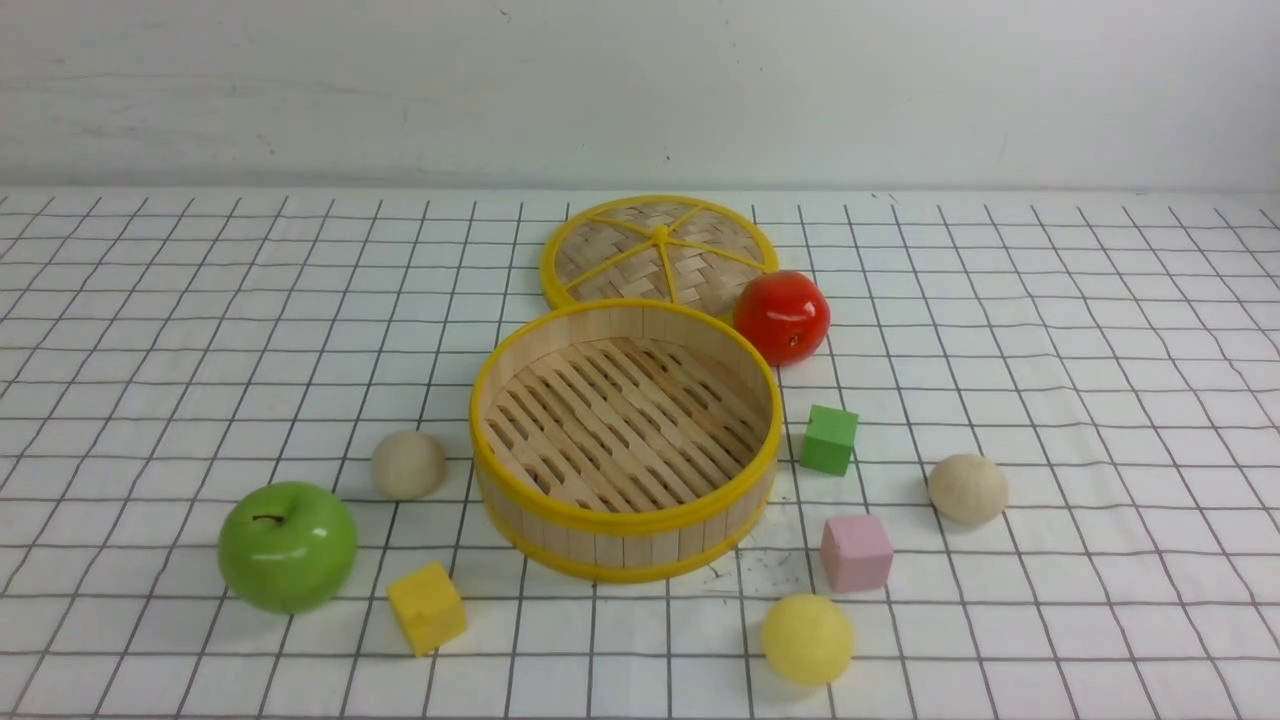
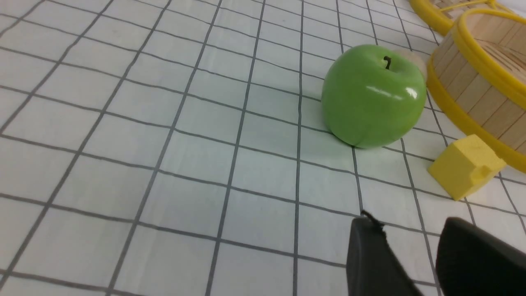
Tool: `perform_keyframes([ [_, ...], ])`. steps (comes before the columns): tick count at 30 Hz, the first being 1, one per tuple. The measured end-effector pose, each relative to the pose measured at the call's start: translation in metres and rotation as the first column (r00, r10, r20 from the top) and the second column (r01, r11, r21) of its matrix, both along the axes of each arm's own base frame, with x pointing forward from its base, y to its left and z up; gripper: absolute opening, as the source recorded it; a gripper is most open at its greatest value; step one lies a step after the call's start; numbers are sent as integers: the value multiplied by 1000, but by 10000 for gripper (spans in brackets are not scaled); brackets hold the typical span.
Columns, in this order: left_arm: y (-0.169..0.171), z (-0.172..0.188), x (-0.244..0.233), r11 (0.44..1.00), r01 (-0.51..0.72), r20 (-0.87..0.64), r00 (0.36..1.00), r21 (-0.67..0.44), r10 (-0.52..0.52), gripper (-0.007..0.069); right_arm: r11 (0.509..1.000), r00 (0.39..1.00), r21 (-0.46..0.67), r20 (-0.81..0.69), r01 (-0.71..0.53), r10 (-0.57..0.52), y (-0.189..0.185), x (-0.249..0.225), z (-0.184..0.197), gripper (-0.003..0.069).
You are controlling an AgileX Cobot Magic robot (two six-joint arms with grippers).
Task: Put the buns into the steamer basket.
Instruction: Use the left arm to grab a steamed stuffed bun
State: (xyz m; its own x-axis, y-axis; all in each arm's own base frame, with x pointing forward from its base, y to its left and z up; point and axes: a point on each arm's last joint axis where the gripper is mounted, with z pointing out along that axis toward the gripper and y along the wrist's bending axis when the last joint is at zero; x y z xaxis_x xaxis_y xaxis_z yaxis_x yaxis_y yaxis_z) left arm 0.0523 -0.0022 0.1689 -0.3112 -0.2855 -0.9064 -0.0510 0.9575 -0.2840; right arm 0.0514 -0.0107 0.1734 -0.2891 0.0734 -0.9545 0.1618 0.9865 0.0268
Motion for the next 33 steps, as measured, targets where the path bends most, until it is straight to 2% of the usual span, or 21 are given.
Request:
perform_keyframes([
  [14,0,0,0,1000,0,4,1000,0,0,238,1000,1000,0,0,0,0,0,0,0,239],
  [20,0,7,2,1000,1,77,997,-6,-1,238,1000,1000,0,0,0,0,0,0,0,239],
  [28,-2,13,3,995,3,145,989,-99,12,238,1000,1000,0,0,0,0,0,0,0,239],
  [31,-2,24,4,982,10,254,966,-187,38,238,1000,1000,1,0,0,0,0,0,0,239],
  [33,-1,33,4,978,18,348,936,-208,56,238,1000,1000,1,0,0,0,0,0,0,239],
])
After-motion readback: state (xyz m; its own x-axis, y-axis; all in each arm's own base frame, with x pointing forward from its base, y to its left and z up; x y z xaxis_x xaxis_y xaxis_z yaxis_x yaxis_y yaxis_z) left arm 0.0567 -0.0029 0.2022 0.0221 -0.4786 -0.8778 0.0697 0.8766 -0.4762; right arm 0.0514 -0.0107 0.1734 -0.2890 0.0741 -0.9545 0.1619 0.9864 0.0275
